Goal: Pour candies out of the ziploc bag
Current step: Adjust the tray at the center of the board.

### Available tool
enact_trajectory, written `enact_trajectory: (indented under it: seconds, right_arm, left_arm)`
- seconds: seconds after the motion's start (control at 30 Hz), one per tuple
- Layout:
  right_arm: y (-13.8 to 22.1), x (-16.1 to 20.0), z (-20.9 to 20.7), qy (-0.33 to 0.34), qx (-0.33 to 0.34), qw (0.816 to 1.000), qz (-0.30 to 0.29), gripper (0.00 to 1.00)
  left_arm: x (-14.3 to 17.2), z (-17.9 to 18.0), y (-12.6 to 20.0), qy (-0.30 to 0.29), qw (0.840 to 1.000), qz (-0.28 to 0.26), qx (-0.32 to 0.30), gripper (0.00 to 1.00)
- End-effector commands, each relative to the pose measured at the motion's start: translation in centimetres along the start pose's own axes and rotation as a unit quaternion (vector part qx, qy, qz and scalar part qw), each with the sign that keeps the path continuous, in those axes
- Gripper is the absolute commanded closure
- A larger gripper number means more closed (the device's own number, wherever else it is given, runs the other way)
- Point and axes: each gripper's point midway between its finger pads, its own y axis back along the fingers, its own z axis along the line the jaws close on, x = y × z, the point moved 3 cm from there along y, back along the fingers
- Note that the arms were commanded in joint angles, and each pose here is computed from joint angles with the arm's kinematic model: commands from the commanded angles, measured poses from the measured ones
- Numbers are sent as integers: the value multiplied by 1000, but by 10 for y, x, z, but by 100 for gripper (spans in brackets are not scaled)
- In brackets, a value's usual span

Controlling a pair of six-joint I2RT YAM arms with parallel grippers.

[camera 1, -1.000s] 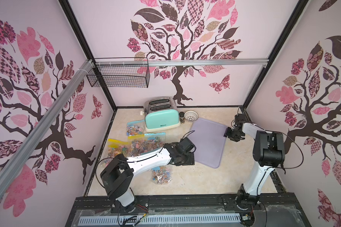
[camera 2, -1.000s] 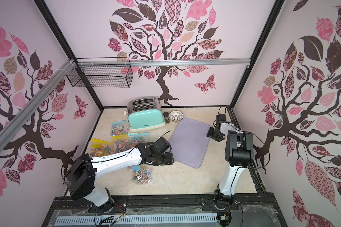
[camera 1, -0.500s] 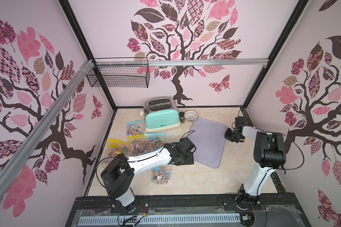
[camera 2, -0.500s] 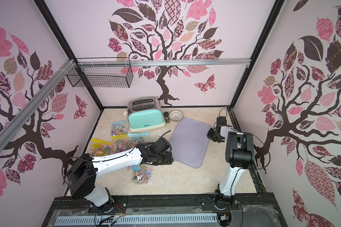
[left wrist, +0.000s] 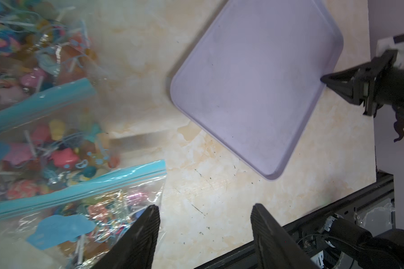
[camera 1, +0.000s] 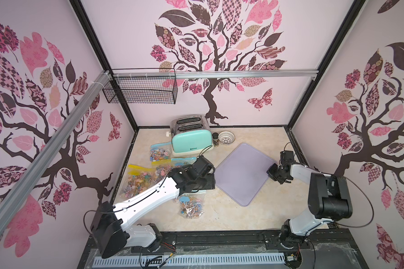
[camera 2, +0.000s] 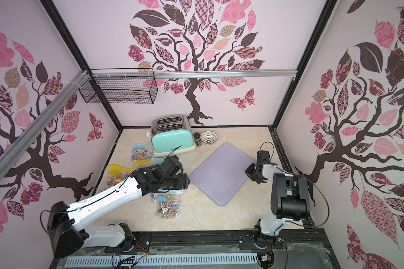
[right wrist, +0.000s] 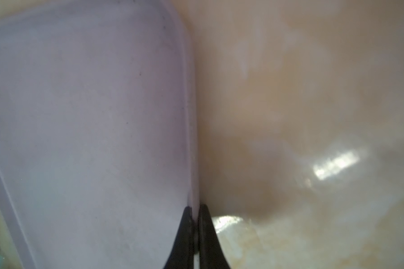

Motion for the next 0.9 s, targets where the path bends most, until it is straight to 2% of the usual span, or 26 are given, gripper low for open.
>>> enact_trajectory:
  seconds: [0.0, 0.1, 0.3, 0.53, 0.87]
  right_arm:
    - [7, 32, 9, -137, -60, 989, -4, 100]
    - [8, 64, 7, -205, -76, 976, -12, 100]
    - [11, 102, 20, -265, -79, 961, -21, 100]
    - [10, 109, 26, -321, -87, 942, -31, 100]
    - [-5, 115, 41, -353, -97, 931, -6, 100]
  left_arm:
    - [0, 25, 14, -17, 1000, -6, -24, 33]
    - [-2, 33, 24, -20, 999, -16, -23, 32]
    - [3, 40, 24, -25, 999, -14, -25, 32]
    - [7, 46, 23, -21, 999, -18, -29, 32]
    - [13, 50, 16, -21, 999, -9, -33, 32]
